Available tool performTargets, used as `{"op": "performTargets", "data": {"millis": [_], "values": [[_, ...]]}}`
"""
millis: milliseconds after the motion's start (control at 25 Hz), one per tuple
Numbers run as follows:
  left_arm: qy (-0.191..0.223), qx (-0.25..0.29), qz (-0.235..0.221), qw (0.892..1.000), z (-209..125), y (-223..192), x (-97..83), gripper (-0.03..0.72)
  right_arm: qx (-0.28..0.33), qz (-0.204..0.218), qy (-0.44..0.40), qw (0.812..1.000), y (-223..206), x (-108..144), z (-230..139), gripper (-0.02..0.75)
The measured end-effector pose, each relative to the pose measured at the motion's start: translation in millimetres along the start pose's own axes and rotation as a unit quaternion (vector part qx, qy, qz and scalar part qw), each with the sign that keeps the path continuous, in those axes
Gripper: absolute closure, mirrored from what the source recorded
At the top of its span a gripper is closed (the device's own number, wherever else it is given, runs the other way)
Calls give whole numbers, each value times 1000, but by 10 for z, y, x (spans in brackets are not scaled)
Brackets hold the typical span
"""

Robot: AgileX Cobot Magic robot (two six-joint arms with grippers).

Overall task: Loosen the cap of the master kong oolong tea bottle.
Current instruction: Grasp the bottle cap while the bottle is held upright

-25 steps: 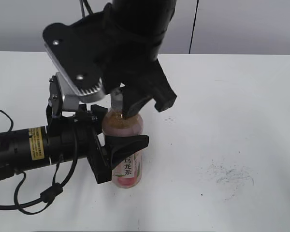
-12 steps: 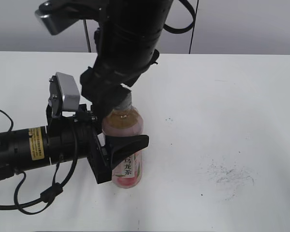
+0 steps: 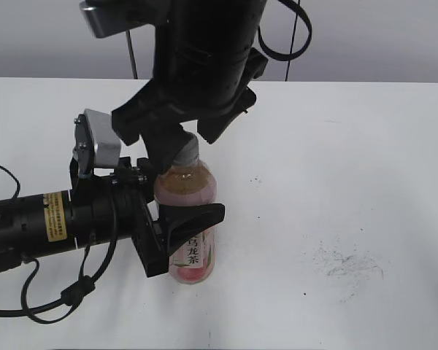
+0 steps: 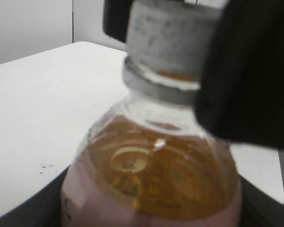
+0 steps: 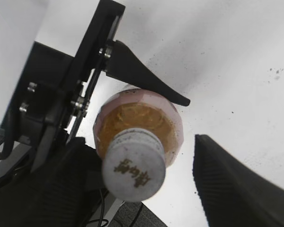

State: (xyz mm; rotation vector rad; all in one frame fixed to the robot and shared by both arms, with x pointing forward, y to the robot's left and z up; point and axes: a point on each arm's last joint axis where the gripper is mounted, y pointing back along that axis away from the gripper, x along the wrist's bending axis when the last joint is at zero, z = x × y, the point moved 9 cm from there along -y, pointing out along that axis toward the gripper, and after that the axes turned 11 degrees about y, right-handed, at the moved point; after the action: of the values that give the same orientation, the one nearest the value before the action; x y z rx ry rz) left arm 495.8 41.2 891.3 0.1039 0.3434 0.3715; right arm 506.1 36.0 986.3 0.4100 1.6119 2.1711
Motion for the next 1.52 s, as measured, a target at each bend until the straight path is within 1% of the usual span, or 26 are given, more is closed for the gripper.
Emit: {"op": "performTargets", "data": {"millis": [240, 440, 520, 960, 1040, 1160, 1280, 1320, 1440, 1520], "values": [[0, 0, 0, 1000, 0, 0, 0, 243, 1, -4, -5, 1000, 0, -13, -4, 227], [0, 0, 0, 1000, 0, 0, 0, 243, 1, -4, -5, 1000, 0, -14, -5, 298], [0, 0, 0, 1000, 0, 0, 0, 243, 2, -4, -5, 1000, 0, -14, -6, 313], [0, 0, 0, 1000, 0, 0, 0, 243, -5, -2, 1, 1000, 59, 1, 0, 345], [0, 0, 0, 1000, 0, 0, 0, 243, -5, -1, 5, 1000, 59, 3, -2, 375], [0, 0, 0, 1000, 0, 0, 0, 243, -5, 1, 18, 1000, 59, 9, 0, 469], [0, 0, 0, 1000, 0, 0, 0, 243, -5, 1, 57, 998, 59, 12, 0, 468], [0, 0, 0, 1000, 0, 0, 0, 243, -6, 2, 86, 996, 59, 14, 1, 468], [0, 0, -2, 1000, -1, 0, -6, 243, -6, 3, 207, 978, 59, 21, 0, 468], [-2, 1, -2, 1000, -3, 0, -8, 243, -5, 3, 297, 955, 59, 23, -3, 468]]}}
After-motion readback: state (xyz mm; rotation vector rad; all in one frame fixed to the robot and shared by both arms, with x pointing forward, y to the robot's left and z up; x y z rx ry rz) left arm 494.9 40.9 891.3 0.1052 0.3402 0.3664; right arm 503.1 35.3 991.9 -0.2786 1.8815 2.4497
